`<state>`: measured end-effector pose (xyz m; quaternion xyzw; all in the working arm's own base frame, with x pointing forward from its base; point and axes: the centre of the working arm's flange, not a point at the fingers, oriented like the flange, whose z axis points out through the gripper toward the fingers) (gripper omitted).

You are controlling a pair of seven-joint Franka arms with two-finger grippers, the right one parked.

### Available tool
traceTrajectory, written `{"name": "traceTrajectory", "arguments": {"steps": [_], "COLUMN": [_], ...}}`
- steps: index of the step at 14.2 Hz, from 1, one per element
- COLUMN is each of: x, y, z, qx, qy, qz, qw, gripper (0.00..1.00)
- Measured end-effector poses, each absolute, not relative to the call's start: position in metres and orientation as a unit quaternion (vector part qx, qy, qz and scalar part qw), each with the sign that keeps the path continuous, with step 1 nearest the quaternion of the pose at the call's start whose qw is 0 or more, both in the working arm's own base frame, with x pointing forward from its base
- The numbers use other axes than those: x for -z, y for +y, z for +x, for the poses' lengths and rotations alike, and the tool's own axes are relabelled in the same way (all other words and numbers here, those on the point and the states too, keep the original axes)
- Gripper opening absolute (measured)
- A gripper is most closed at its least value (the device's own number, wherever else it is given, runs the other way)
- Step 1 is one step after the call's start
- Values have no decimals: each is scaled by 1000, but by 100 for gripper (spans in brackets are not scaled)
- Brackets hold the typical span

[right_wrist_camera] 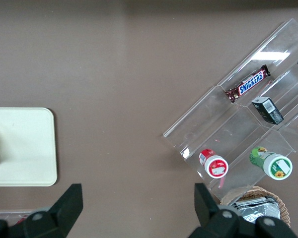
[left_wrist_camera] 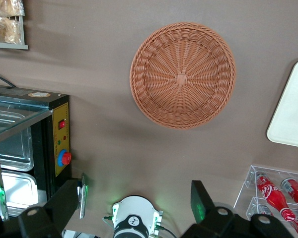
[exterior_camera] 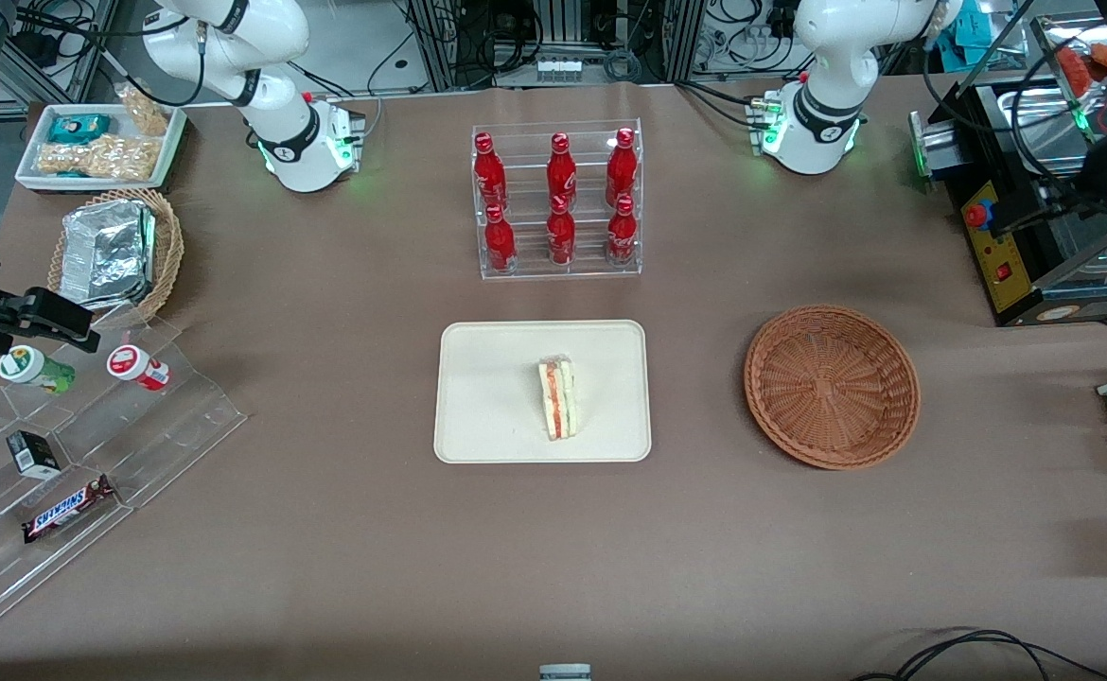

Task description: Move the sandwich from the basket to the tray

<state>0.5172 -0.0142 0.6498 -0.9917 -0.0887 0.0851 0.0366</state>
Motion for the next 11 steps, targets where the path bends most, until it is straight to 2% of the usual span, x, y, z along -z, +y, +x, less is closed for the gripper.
{"name": "traceTrajectory", "arguments": {"steps": [11], "x": [-654], "y": [-16], "z": [516], "qx": [-85], "qy": [-98], "qz": [-992], "qw": [0], "gripper": [100]}}
